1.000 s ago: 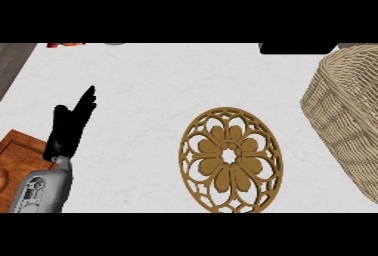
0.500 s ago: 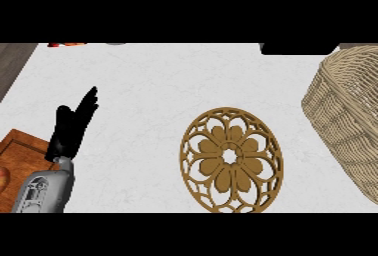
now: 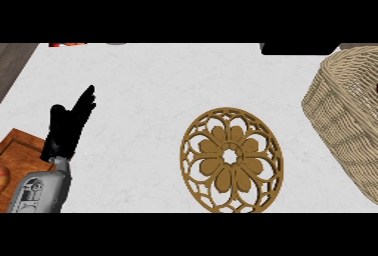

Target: Pick the can from the placemat and place it in the basket

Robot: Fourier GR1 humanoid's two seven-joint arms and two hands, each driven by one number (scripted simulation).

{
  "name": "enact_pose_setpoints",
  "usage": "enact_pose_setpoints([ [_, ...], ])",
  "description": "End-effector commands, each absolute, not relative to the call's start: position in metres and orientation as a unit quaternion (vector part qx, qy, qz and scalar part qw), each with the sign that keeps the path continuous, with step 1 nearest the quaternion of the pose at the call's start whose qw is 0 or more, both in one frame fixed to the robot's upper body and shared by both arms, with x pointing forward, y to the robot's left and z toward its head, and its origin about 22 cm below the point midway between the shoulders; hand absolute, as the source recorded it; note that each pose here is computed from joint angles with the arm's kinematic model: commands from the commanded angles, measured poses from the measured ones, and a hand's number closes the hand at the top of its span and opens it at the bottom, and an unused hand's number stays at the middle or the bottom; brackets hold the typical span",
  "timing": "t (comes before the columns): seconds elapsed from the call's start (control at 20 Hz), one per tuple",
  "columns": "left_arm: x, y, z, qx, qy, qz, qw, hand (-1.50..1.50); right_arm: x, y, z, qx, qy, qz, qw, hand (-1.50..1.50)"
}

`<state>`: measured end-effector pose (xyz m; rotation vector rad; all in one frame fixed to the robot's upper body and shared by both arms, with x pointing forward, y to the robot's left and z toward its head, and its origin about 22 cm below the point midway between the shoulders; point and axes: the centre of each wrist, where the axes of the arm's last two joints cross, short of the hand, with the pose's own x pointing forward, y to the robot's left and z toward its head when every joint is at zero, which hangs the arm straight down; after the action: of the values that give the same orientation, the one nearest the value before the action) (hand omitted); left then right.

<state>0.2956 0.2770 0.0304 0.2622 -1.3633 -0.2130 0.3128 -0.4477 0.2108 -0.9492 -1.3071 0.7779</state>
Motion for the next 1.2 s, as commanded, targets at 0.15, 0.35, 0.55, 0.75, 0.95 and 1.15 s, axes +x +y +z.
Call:
enact_pose_setpoints([
  [0.15, 0.293, 0.278, 0.019, 0.116, -0.629, -0.106, 0.761, 0.0, 0.32, -0.463, 0.152, -0.371, -0.602, 0.288, 0.646, -1.5],
  [0.35, 0.297, 0.274, 0.024, 0.12, -0.626, -0.096, 0.764, 0.0, 0.325, -0.456, 0.171, -0.367, -0.659, 0.222, 0.618, -1.5],
  [0.55, 0.292, 0.285, 0.031, 0.12, -0.629, -0.103, 0.761, 0.0, 0.309, -0.491, 0.18, -0.388, -0.683, 0.132, 0.605, -1.5],
  [0.75, 0.286, 0.274, 0.024, 0.127, -0.622, -0.097, 0.766, 0.0, 0.291, -0.515, 0.2, -0.411, -0.684, 0.077, 0.597, -1.5],
  [0.95, 0.271, 0.28, 0.03, 0.126, -0.628, -0.098, 0.762, 0.0, 0.255, -0.559, 0.212, -0.405, -0.66, 0.012, 0.633, -1.5],
  [1.15, 0.294, 0.287, 0.03, 0.127, -0.625, -0.088, 0.765, 0.0, 0.213, -0.602, 0.201, -0.409, -0.647, -0.003, 0.643, -1.5],
])
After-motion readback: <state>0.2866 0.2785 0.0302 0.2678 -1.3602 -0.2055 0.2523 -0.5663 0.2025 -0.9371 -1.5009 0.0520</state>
